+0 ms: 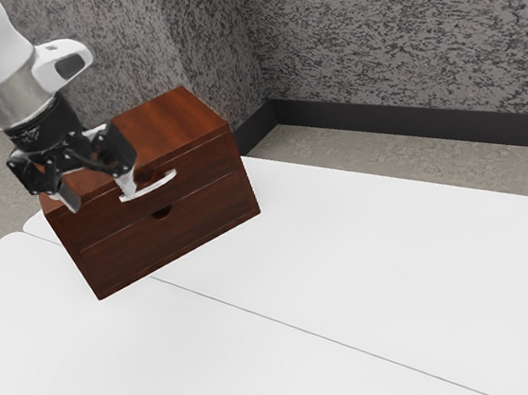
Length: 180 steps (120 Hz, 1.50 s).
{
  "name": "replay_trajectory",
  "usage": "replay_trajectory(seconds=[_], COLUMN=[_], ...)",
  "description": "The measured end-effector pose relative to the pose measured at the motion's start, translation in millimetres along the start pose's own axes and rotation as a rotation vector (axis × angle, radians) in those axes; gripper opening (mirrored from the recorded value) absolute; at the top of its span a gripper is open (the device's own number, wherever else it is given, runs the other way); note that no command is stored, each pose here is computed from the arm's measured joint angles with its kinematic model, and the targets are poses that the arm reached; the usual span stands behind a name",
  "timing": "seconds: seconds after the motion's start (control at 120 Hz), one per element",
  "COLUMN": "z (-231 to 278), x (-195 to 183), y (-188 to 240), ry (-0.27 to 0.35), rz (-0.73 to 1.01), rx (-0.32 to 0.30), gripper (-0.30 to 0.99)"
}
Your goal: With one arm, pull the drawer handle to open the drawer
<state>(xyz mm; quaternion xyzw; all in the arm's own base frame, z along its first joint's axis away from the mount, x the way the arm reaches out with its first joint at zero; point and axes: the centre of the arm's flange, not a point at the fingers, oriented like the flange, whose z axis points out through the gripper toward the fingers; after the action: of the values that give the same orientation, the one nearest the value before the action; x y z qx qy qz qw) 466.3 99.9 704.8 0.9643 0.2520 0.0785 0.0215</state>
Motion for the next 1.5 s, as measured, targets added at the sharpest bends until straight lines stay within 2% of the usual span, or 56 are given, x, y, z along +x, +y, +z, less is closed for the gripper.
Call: replay_trajectory(seconds=[0.217,0.283,0.333,0.4,0.5,0.7,0.842,0.992,1.233,1.392,1.5], z=[11.1,13.9,22.1,27.4,46.1,67.0,69.8,81.7,104.6,104.1,114.5], x=[-10.3,-18.0,-7.4,21.6,46.5,53.4,64.4,79.9,114.3,110.3,123.9], y=[-7.2,17.1,31.7,47.5,52.8,42.3,25.7,15.4,-21.8,15.9,-4.2], ry=[-0.072,-0.091,-0.107,-0.098,-0.099,-0.079,0.009,0.034,0.023,0.056,0.057], rz=[-0.376,-0.415,-0.447,-0.464,-0.444,-0.341,-0.259,-0.19,-0.125,0.009,0.016], rx=[0.087,0.113,0.139,0.152,0.163,0.144,0.259,0.315,0.329,0.332,0.336], gripper=[0.67,0.67,0.68,0.68,0.69,0.69,0.69,0.69,0.69,0.69,0.68])
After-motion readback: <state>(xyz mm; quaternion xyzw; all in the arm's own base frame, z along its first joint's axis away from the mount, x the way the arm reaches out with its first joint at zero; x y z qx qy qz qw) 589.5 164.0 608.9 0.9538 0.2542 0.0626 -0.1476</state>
